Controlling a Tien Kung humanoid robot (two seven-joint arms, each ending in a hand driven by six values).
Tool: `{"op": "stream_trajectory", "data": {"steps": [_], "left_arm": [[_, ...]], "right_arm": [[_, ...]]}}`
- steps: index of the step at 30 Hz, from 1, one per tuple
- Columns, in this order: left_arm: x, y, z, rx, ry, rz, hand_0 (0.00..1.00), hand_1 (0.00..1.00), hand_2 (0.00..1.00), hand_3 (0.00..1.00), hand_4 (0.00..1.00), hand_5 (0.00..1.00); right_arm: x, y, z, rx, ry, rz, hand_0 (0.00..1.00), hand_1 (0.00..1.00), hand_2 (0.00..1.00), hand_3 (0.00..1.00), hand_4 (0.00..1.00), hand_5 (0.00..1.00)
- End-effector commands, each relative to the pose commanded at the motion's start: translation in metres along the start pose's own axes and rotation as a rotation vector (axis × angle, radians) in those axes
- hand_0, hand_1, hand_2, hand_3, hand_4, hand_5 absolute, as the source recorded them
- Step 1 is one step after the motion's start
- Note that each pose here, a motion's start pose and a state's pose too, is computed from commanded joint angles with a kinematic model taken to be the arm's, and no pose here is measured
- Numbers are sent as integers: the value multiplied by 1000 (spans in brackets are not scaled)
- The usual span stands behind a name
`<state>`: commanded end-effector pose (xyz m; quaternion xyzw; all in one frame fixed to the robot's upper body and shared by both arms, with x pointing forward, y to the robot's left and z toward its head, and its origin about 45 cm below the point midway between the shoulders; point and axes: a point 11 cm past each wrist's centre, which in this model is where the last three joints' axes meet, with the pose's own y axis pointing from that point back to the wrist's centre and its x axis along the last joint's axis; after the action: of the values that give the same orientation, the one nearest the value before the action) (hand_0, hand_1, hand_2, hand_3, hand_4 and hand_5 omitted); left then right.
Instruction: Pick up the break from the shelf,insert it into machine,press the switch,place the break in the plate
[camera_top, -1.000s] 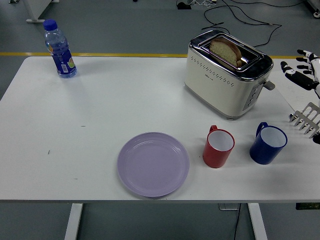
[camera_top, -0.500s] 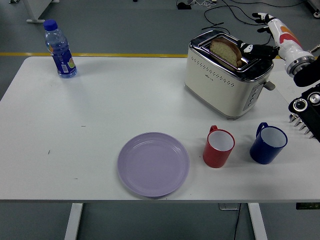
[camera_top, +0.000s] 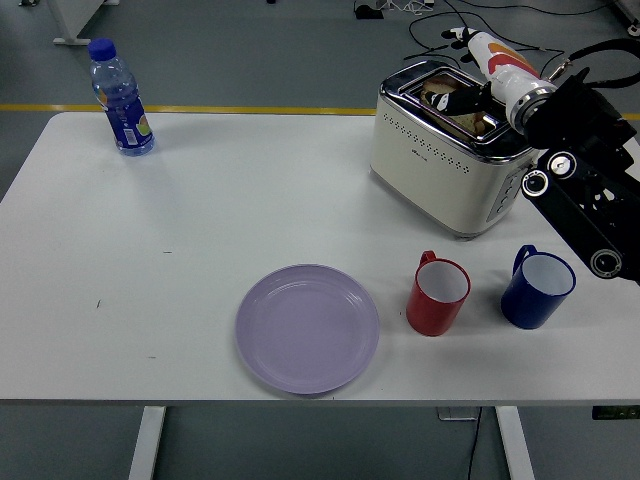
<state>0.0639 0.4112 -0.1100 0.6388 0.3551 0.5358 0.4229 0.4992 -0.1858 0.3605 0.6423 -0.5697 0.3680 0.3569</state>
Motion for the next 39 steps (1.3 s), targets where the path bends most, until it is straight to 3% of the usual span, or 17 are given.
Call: {"op": "stream_trajectory", "data": {"steps": [3,4,9,10,15,16,21,22,27,28,39], "left_arm": [[0,0,-1,1,-2,0,652,573,593,605,323,957],[0,0,-1,1,-3,1,652,572,592,605,323,957],[0,0,-2,3,-5,2,652,572,592,605,323,957],[0,0,-2,3,-5,2,652,572,592,604,323,956],[0,0,-3,4,-8,3,652,572,592,604,323,956],[0,0,-3,4,-10,4,652,572,592,604,323,956],[1,0,-3,4,-13,6,652,572,592,604,323,956],[1,0,-3,4,-14,6,652,572,591,604,323,955],[1,0,-2,3,-13,7,652,572,591,604,323,955],[2,0,-2,2,-13,8,652,574,592,604,324,954],[3,0,0,-1,-11,10,652,573,591,604,324,955]], "right_arm": [[-3,-6,-6,-36,90,-3,873,793,851,917,766,197],[-4,-8,-7,-48,113,-6,796,733,780,880,764,198],[-11,-15,-10,-98,168,-23,796,733,780,880,764,198],[-12,-16,-9,-107,174,-26,645,605,638,829,757,206],[-16,-22,-9,-159,222,-35,645,605,638,829,757,206],[-17,-23,-9,-170,229,-36,559,546,577,796,753,206],[-19,-27,-12,-190,252,-36,559,546,577,796,753,206],[-20,-27,-12,-194,259,-36,462,465,501,706,739,209],[-21,-29,-13,-204,278,-34,462,465,501,706,739,209],[-22,-29,-15,-205,288,-33,389,398,434,580,710,202],[-28,-31,-15,-216,321,-31,361,369,415,521,686,188]]}}
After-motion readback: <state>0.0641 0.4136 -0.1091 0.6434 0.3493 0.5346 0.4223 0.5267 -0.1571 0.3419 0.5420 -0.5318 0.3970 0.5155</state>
